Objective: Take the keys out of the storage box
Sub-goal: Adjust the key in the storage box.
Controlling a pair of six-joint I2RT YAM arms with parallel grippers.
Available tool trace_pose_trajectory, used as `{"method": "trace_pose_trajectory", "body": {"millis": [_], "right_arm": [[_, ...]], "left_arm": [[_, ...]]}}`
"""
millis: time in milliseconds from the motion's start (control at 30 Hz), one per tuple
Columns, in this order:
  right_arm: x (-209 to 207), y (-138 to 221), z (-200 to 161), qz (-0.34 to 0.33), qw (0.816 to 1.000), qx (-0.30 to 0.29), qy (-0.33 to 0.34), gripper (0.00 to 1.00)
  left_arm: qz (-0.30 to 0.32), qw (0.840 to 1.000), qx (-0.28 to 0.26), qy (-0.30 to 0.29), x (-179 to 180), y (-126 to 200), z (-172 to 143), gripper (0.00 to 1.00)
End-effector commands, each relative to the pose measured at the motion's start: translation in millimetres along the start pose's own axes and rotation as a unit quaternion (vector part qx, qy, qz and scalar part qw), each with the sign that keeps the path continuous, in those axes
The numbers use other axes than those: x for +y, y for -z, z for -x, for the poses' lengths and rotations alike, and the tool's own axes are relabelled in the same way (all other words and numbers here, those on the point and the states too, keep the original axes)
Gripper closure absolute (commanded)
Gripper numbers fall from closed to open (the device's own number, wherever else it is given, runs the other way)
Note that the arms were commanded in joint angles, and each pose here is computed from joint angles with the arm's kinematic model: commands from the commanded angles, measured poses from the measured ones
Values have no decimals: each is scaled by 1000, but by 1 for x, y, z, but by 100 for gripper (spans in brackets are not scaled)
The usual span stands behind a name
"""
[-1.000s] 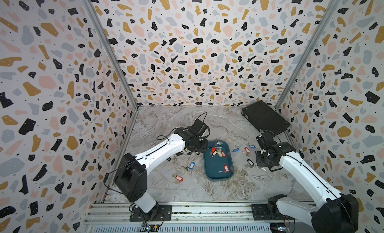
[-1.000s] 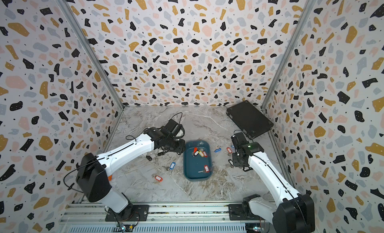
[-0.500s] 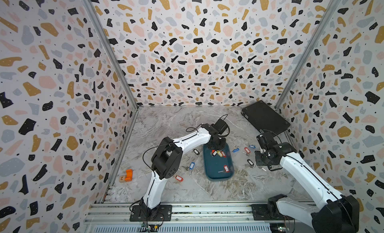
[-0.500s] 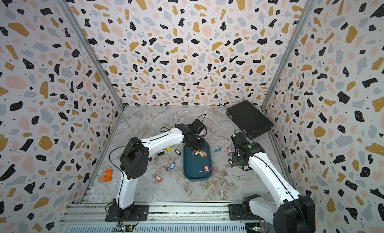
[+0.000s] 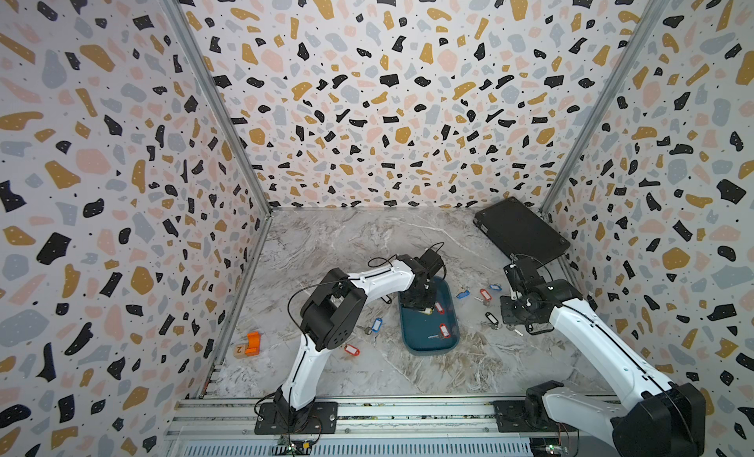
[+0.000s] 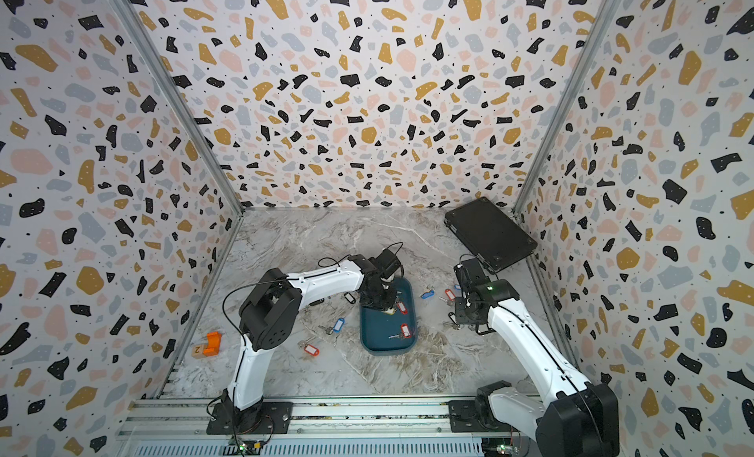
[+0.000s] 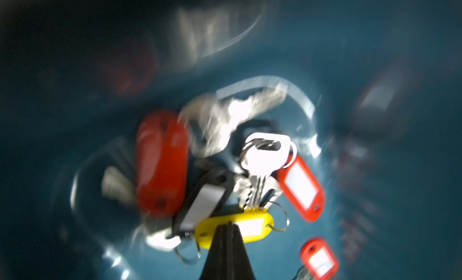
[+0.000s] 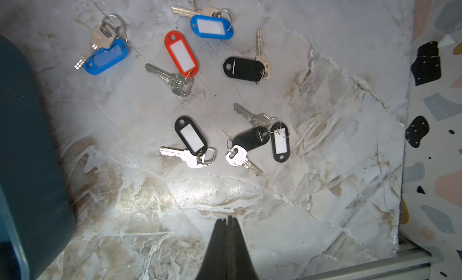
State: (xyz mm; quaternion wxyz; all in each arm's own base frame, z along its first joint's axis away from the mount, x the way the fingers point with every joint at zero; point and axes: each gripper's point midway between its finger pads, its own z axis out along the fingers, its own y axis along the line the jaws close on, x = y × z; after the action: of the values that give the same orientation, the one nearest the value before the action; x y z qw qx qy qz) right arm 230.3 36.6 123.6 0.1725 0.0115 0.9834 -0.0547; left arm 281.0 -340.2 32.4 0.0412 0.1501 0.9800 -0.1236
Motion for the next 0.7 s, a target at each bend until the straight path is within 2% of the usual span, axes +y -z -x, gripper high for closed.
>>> {"method": "trace_pose_trajectory", "body": {"millis": [0,200,300,400,567,667], "right_arm": [[-1,-2,-3,-4,1000,7,-3,96],[-2,0,-3,-4,1000,3,-5,93],[-1,0,-3,-3,1000,3,-5,88],[-1,0,-3,-3,1000,3,-5,83],[-1,-2,-4,-3,1000,8,-5,81],[0,-4,-5,-3,1000,12,-4,77]], "left_arm": [[7,1000,-25,-13,4,34,-10,100],[14,997,-71,-15,4,77,-1,98],[9,996,-81,-20,-2,83,7,73],[1,997,-71,-28,-8,76,11,62],[-13,998,-49,-47,-19,59,12,61],[-9,997,-38,-66,-25,51,9,61]]}}
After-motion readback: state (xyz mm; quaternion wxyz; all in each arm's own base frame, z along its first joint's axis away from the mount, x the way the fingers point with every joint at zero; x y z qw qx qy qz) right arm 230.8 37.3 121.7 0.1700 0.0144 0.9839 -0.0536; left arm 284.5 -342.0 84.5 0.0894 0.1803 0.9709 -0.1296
